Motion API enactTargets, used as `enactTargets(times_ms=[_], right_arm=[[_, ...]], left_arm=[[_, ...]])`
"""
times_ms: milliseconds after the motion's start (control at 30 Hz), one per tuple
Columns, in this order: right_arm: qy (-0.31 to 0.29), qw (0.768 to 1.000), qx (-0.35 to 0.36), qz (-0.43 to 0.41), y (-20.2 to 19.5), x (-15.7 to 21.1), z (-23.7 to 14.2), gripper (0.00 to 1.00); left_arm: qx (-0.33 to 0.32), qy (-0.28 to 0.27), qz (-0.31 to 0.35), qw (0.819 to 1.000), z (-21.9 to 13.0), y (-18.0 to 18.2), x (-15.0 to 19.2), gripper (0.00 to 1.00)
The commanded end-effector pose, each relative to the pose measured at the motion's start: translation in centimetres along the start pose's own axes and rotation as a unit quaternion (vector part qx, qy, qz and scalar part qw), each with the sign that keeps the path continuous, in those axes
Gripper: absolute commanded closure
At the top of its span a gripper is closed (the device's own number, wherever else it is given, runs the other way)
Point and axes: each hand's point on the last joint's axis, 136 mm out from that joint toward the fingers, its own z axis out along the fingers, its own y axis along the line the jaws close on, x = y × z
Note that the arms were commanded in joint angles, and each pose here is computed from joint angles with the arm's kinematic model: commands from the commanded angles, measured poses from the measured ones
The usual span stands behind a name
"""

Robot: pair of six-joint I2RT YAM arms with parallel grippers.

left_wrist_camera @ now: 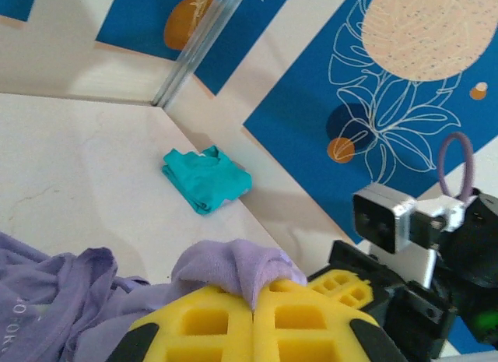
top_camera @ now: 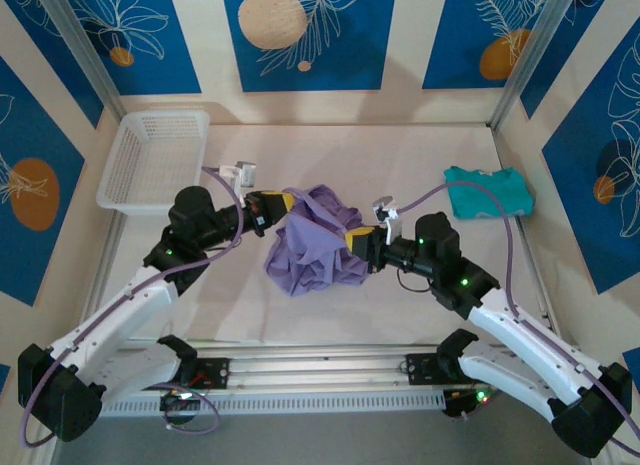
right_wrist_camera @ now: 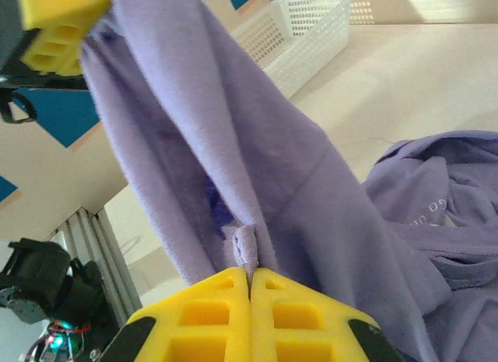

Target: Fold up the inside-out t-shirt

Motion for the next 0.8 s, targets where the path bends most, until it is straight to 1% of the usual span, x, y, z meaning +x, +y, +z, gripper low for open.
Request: enactTargets(times_ms=[0,67,167,300,400,567,600,633,667,700,733,767], right_arm=[[-0.018,0.999,0.027,-0.005,-0.8,-1.1,0.1,0.88],[-0.011,0.999,0.03,-0.042,-0.4,-1.3,0.0,0.78],[-0.017,0.994,0.032,-0.104,0.8,-2.6,-0.3,0.68],[-0.009,0.989,0.016,-0.143,2.2,-3.4,0.5,0.58],[0.004,0.988,-0.005,-0.154,3.2,-3.5,1.8,0.53],[0.023,0.988,-0.032,-0.15,4.1,-3.4,4.0,0.5],[0.027,0.988,-0.033,-0.147,4.0,-3.3,4.5,0.51],[0.032,0.989,-0.026,-0.141,3.7,-3.2,4.8,0.59],[0.034,0.99,-0.021,-0.138,3.5,-3.3,4.9,0.69],[0.036,0.99,-0.023,-0.132,3.5,-3.4,4.7,0.83],[0.033,0.991,-0.036,-0.125,3.7,-3.6,4.3,0.9],[0.025,0.991,-0.06,-0.113,4.2,-3.9,3.8,0.95]], left_arm=[[0.054,-0.011,0.017,0.998,-0.5,-2.3,-0.8,1.0],[0.065,-0.003,0.02,0.998,-0.3,-2.6,-0.6,1.0],[0.075,0.01,0.018,0.997,0.0,-2.7,-0.1,1.0],[0.079,0.021,0.016,0.997,0.4,-2.7,0.3,1.0],[0.08,0.026,0.016,0.996,0.6,-2.7,0.5,1.0],[0.082,0.032,0.018,0.996,0.8,-2.9,0.7,1.0],[0.081,0.033,0.019,0.996,0.8,-2.9,0.8,1.0],[0.079,0.033,0.02,0.996,0.7,-2.8,0.8,1.0],[0.076,0.032,0.021,0.996,0.7,-2.8,0.8,1.0],[0.068,0.032,0.023,0.997,0.6,-2.6,0.8,1.0],[0.053,0.03,0.024,0.998,0.5,-2.1,0.7,1.0],[0.035,0.028,0.025,0.999,0.4,-1.5,0.7,1.0]])
